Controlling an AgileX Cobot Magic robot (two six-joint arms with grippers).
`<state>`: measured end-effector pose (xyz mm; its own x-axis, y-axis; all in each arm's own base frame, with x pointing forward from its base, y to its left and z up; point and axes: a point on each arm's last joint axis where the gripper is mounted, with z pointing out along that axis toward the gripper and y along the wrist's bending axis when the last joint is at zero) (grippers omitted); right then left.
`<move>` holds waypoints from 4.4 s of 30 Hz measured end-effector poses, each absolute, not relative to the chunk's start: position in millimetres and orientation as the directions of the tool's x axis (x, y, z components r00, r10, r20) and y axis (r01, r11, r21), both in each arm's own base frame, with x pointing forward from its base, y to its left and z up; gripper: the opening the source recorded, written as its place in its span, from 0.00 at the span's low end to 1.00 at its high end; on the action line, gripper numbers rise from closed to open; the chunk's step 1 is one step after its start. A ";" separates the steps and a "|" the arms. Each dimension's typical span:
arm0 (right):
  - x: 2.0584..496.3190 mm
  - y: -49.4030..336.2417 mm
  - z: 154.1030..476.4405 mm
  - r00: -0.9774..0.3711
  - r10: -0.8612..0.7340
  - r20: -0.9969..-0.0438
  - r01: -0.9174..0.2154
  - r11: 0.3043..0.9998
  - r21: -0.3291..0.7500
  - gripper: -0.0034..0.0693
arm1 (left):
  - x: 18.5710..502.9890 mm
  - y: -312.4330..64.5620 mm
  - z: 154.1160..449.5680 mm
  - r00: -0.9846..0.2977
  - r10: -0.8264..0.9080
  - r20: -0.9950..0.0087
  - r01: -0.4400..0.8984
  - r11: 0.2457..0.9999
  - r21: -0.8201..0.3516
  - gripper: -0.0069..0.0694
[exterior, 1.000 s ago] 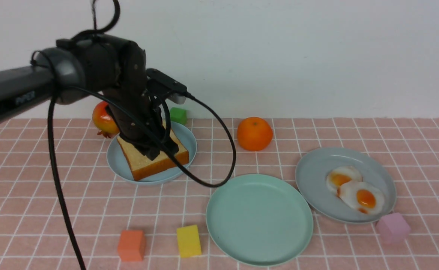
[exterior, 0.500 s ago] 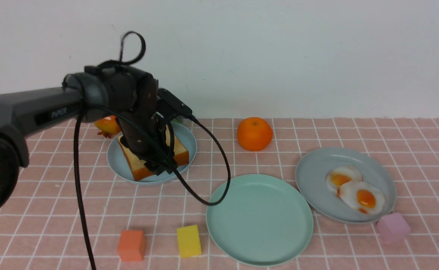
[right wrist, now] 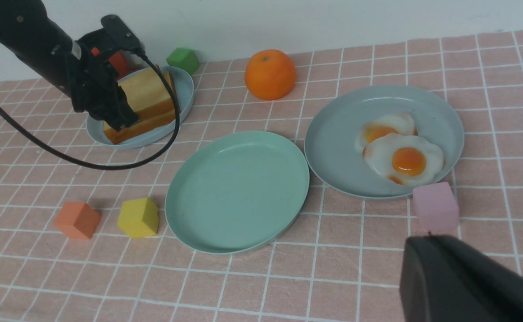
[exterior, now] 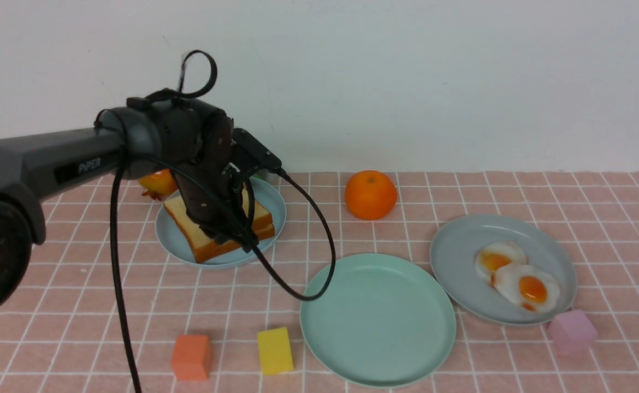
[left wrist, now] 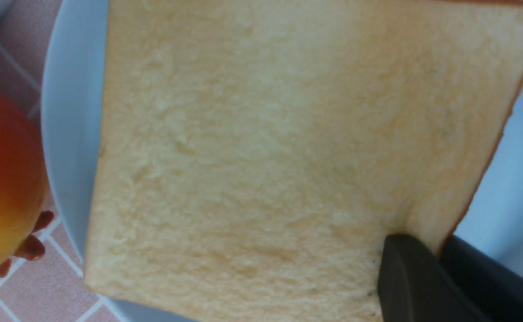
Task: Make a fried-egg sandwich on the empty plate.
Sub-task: Use the left arm to grab a slice of bread, then use the left arm to put a slice of bread into the empty plate in the middle, then use the right arm to grab a fried egg
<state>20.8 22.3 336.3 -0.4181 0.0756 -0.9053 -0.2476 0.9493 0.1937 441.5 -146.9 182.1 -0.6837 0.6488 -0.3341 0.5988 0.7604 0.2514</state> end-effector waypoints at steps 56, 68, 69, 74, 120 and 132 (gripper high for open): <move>14.3 18.5 345.9 -0.407 0.033 -0.913 -0.235 0.962 0.139 0.06 | 277.7 -320.9 197.2 -0.367 0.861 -0.353 0.885 0.440 0.151 0.15; 14.3 18.5 346.0 -0.406 0.033 -0.913 -0.235 0.962 0.139 0.06 | 282.0 -321.0 189.8 -0.411 0.842 -0.351 0.857 0.487 0.166 0.28; 14.3 18.5 346.0 -0.406 0.033 -0.913 -0.235 0.962 0.139 0.06 | 282.0 -321.0 189.8 -0.411 0.842 -0.351 0.857 0.487 0.166 0.31; 14.2 18.7 346.2 -0.405 0.035 -0.914 -0.236 0.961 0.142 0.06 | 281.7 -320.7 192.4 -0.411 0.839 -0.357 0.856 0.489 0.166 0.54; 350.5 119.2 198.5 -0.913 -0.297 -0.278 -0.240 0.946 -0.219 0.67 | 43.4 -66.2 352.6 -0.270 -0.036 -0.962 0.782 0.575 -0.241 0.11; 382.5 108.6 154.0 -0.933 -0.287 -0.218 -0.237 0.944 -0.228 0.81 | 41.2 -67.2 350.3 -0.313 -0.028 -0.949 0.783 0.558 -0.274 0.11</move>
<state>382.5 108.6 154.0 -0.9330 -0.2865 -0.2176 -0.2367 0.9443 -0.2284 41.2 -67.2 350.3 -0.3128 -0.0277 -0.9494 0.7829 0.5584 -0.2742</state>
